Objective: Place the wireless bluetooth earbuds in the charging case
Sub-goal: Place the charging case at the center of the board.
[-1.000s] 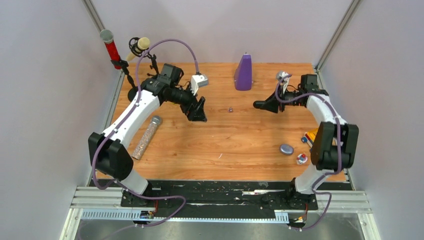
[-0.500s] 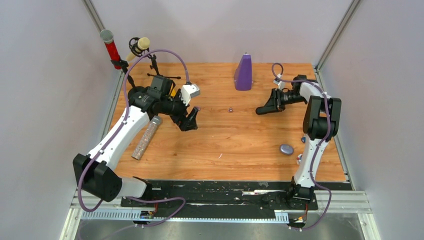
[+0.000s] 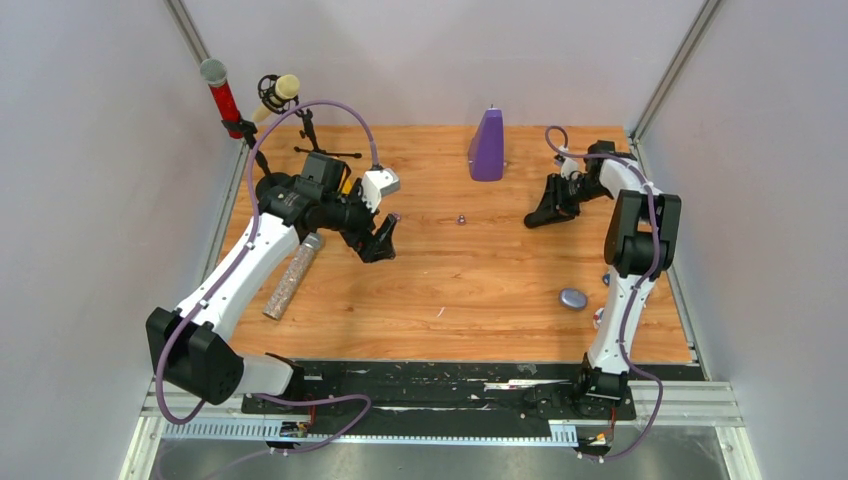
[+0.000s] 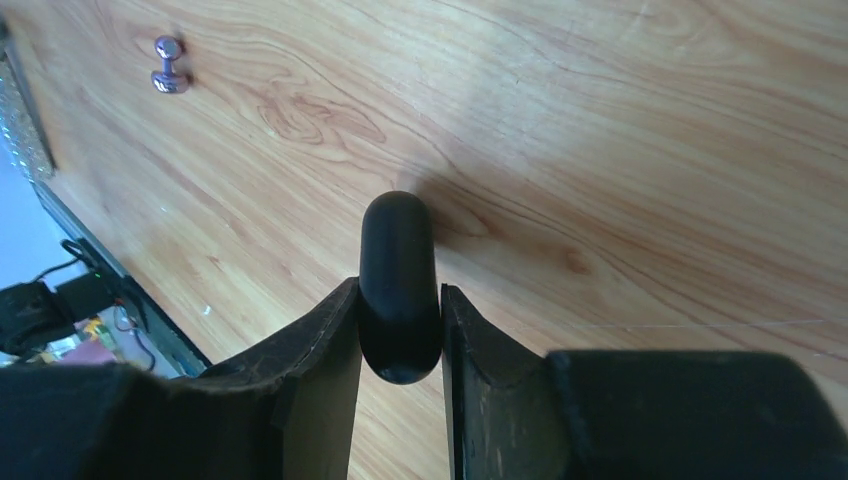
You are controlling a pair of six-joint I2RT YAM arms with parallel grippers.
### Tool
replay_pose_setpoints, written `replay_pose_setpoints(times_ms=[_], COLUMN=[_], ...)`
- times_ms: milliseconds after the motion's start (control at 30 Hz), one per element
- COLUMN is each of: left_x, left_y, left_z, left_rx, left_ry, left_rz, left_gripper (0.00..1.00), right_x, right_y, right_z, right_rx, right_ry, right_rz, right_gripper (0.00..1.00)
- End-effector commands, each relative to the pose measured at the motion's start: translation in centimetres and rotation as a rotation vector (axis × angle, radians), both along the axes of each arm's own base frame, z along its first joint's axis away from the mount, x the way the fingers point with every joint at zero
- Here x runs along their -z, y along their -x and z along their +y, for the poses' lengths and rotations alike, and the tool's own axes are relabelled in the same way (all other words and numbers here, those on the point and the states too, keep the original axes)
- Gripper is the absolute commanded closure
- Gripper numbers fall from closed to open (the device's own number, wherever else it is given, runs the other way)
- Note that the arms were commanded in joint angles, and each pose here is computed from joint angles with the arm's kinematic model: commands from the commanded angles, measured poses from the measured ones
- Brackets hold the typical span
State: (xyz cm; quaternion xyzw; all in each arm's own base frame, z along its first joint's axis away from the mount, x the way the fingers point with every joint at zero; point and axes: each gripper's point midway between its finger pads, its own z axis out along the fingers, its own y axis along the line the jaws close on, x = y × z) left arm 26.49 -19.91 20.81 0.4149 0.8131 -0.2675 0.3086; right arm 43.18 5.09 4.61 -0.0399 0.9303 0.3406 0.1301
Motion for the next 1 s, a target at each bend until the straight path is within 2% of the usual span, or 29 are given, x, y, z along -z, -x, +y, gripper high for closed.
replay_pose_setpoints(times_ms=[0, 267, 367, 733, 833, 967], left_x=[-0.8, -1.2, -1.4, -1.7, -1.7, -1.6], left_y=[-0.1, 0.1, 0.2, 0.3, 0.3, 0.3], left_z=[-0.4, -0.4, -0.5, -0.4, -0.4, -0.3], left_rx=[0.005, 0.007, 0.013, 0.013, 0.009, 0.011], left_ry=[0.029, 0.039, 0.049, 0.054, 0.051, 0.047], left_rz=[-0.024, -0.033, -0.037, -0.049, -0.052, -0.057], left_gripper=[0.00, 0.00, 0.00, 0.00, 0.00, 0.00], right_x=[0.3, 1.2, 0.7, -5.3, -7.2, -6.4], right_y=[-1.4, -1.2, -1.4, -1.4, 0.9, 7.6], right_z=[-0.8, -2.2, -3.1, -5.8, -5.3, -4.0], right_rx=[0.044, 0.047, 0.055, -0.012, -0.109, -0.363], right_ry=[0.093, 0.226, 0.278, 0.507, 0.509, 0.523], right_rz=[0.000, 0.020, 0.001, -0.201, -0.274, -0.315], right_gripper=[0.66, 0.46, 0.35, 0.11, 0.10, 0.08])
